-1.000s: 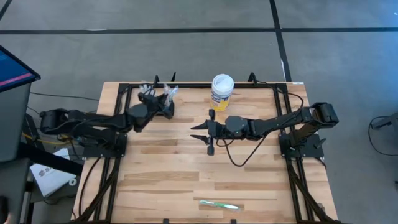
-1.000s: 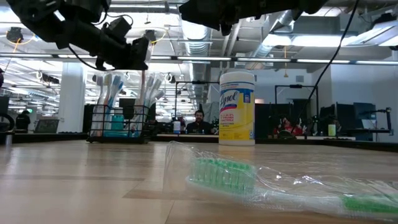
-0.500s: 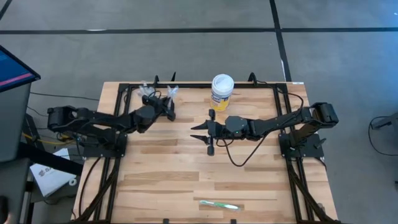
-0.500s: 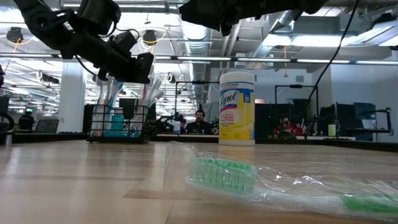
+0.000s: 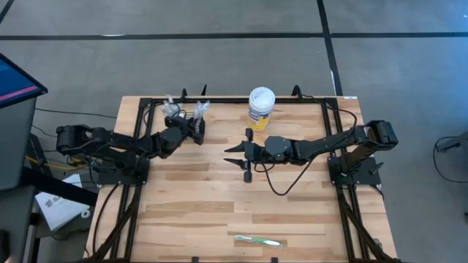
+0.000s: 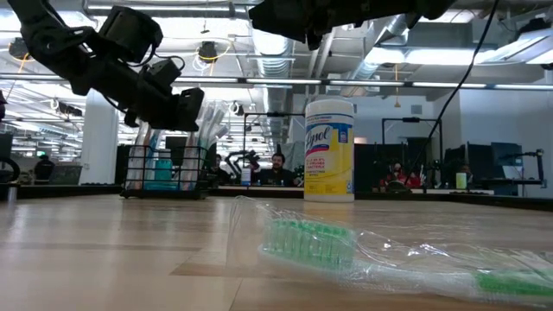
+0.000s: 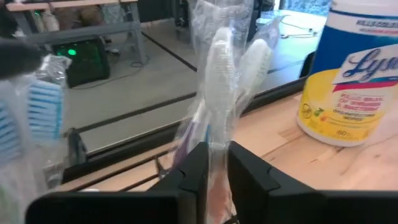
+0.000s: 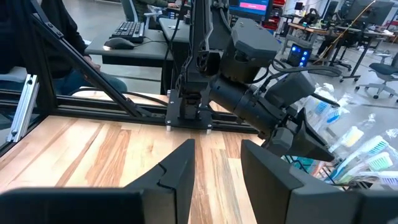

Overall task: Pick & Place toothbrushing station
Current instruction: Put the orange toothbrush into the mesh organizer, then put the green toothbrush into the mesh organizer

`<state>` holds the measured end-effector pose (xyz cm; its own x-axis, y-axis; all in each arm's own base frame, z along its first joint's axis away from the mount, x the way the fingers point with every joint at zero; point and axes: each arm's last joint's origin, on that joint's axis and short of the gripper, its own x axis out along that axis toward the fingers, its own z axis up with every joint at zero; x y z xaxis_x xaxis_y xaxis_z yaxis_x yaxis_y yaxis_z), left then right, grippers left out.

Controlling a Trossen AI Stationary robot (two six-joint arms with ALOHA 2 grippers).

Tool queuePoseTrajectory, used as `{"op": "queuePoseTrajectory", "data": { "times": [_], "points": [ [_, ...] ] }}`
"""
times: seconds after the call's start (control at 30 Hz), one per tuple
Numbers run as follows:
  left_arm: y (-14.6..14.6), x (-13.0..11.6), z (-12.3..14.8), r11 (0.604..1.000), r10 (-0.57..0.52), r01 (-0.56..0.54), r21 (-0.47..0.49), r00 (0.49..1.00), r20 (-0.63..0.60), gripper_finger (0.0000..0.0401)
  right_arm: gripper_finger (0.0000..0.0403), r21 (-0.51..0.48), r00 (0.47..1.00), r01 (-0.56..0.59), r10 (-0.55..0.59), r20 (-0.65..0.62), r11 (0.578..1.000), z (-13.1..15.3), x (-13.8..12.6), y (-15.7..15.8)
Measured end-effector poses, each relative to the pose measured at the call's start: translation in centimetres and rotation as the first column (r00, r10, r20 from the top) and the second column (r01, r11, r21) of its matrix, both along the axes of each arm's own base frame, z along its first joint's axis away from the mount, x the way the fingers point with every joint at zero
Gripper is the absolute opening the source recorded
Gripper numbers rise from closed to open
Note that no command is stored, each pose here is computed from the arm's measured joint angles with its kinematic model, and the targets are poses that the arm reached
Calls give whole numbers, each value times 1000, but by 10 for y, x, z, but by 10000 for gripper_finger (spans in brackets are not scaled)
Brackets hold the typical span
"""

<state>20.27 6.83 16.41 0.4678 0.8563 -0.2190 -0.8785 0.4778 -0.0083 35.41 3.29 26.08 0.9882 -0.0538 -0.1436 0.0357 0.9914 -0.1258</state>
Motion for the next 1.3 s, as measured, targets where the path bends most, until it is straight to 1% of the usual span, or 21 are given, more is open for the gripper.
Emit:
{"op": "queuePoseTrajectory", "data": {
  "times": [0.13,0.33,0.63,0.83,1.03,1.3],
  "points": [
    [0,1,0,1000,-14,14,-4,1000,8,64,120,0,1000,0,0,0,1000,0,0,0],
    [0,0,2,1000,22,-22,14,1000,15,82,120,0,1000,0,0,0,1000,0,0,0],
    [-1,-6,18,999,13,-16,49,998,62,116,120,0,1000,0,0,0,1000,0,0,0],
    [-7,-10,30,995,-35,29,91,997,68,135,120,-2,1000,0,0,-14,1000,-1,0,0],
    [-16,-15,43,988,-86,75,138,994,74,136,120,-3,1000,0,0,-24,1000,-2,0,0],
    [-33,-18,49,965,-180,179,194,984,-12,125,120,-6,998,-12,12,-54,1000,-5,-1,4]
  ]
}}
